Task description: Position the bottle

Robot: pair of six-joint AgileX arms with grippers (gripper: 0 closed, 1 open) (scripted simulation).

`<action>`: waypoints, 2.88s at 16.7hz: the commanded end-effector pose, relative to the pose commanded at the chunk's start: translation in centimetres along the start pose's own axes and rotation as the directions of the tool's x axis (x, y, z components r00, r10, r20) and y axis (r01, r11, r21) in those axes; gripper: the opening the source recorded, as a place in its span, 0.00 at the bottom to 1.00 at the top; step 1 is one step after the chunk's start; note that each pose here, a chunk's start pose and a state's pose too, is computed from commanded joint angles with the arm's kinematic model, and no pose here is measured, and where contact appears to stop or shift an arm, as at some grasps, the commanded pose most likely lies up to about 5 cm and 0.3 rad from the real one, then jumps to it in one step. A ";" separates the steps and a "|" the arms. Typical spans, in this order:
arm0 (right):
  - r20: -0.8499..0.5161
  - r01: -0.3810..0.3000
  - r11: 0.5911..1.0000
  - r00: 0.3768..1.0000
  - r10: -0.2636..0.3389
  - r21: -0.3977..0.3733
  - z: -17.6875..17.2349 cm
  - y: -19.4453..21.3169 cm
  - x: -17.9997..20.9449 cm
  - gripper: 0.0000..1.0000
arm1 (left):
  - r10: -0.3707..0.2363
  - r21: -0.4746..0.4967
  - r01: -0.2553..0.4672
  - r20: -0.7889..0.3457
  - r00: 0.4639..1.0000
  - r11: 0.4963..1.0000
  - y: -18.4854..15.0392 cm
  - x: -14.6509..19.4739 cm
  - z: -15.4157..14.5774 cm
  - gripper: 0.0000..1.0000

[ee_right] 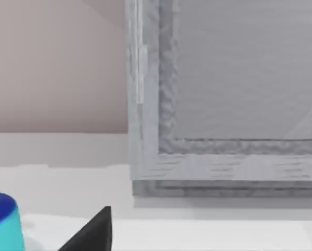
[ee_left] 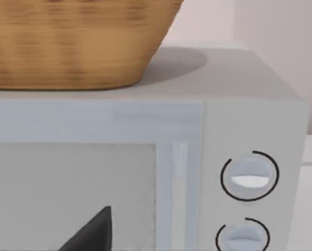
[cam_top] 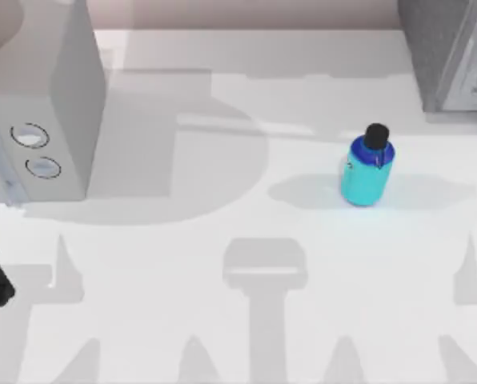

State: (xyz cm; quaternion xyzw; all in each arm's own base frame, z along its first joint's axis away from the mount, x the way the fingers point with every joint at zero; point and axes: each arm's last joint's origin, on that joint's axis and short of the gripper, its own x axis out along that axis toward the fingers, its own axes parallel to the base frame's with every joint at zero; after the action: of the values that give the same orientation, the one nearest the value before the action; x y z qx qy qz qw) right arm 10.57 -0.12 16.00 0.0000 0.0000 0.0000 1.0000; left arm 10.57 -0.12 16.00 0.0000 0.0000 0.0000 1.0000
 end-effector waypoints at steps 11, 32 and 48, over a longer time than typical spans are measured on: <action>-0.026 -0.141 0.990 0.990 0.141 -0.017 1.7 0.4 2.8 1.00 | 0.000 0.000 0.000 0.000 1.000 1.000 0.0 0.0 0.0 1.00; -0.099 -0.686 0.728 0.724 0.682 -0.004 -10.6 1.9 15.8 1.00 | 0.000 0.000 0.000 0.000 1.000 1.000 0.0 0.0 0.0 1.00; -0.098 -0.700 0.714 0.711 0.696 -0.002 -12.2 6.2 20.8 1.00 | 0.000 0.000 0.000 0.000 1.000 1.000 0.0 0.0 0.0 1.00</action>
State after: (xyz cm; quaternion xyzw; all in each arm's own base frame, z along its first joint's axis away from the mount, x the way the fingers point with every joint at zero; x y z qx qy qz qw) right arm 31.36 6.09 3.81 -0.0196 0.0451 0.3775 0.9247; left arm 10.57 -0.12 16.00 0.0000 0.0000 0.0000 1.0000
